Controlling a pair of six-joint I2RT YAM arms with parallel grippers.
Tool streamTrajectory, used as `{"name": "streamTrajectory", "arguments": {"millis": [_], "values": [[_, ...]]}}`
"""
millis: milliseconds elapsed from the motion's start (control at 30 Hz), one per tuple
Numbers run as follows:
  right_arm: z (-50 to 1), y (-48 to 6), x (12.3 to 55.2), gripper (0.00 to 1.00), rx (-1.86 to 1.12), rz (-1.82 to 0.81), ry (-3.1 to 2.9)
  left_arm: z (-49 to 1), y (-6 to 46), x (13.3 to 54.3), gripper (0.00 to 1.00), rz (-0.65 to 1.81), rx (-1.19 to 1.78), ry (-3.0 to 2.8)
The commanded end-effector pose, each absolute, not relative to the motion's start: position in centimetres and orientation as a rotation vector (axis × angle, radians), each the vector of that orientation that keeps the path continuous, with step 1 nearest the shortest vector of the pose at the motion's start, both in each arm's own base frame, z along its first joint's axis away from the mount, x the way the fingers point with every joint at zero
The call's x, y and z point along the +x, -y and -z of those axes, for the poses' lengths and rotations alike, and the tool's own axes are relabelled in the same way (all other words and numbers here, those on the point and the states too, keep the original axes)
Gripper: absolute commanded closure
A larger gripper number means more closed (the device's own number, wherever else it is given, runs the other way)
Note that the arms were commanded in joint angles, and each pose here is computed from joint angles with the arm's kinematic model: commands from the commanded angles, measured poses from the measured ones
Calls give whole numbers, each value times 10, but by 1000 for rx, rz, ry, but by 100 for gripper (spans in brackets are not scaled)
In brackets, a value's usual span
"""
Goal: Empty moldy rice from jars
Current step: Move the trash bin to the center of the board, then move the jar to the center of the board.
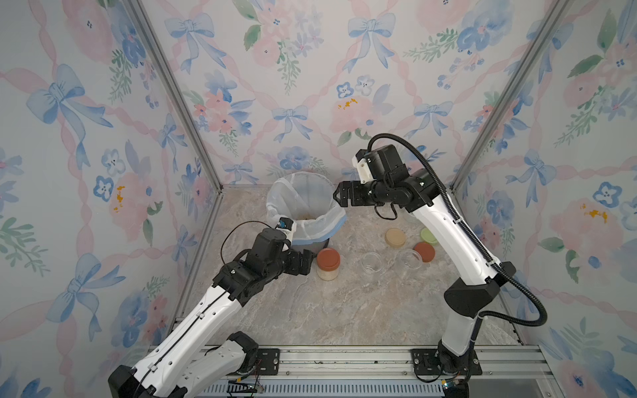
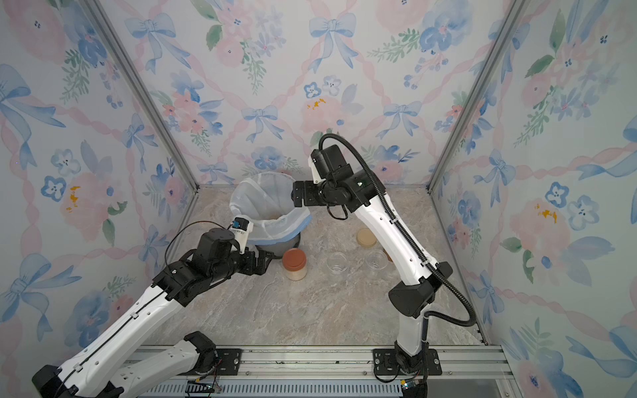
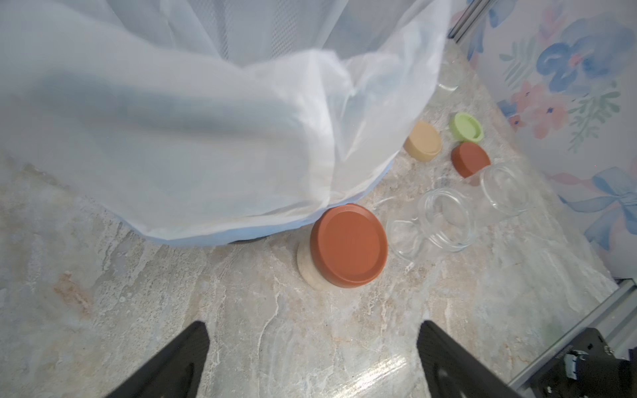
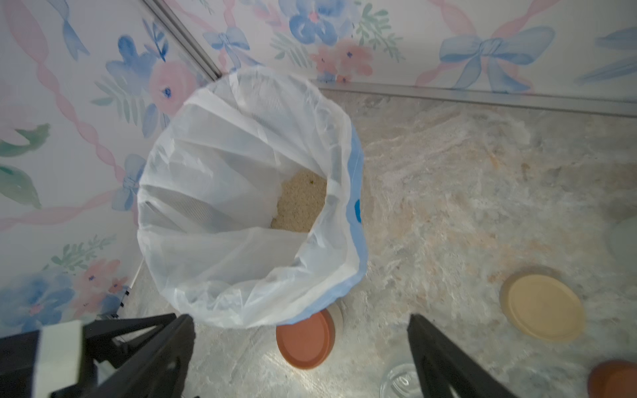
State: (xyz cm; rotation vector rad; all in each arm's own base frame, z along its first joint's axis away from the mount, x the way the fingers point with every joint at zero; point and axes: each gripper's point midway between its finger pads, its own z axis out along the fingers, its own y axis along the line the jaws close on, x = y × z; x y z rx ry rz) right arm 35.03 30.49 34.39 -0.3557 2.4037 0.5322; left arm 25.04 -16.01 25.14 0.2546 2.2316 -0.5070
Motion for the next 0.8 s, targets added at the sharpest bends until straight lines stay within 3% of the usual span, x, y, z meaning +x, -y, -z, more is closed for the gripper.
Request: {"name": "streamTrajectory", "arguments": {"millis": [0, 400, 767], "values": [[-318, -295, 321, 3, -394, -432, -2484, -279, 160, 238, 2, 593, 245, -2184], [-240, -317, 261, 3, -473, -410, -2586, -331, 133, 194, 2, 673, 174, -2084], [-177, -350, 265, 2, -514, -303, -2645, -330, 120, 176, 2, 671, 154, -2094]]}}
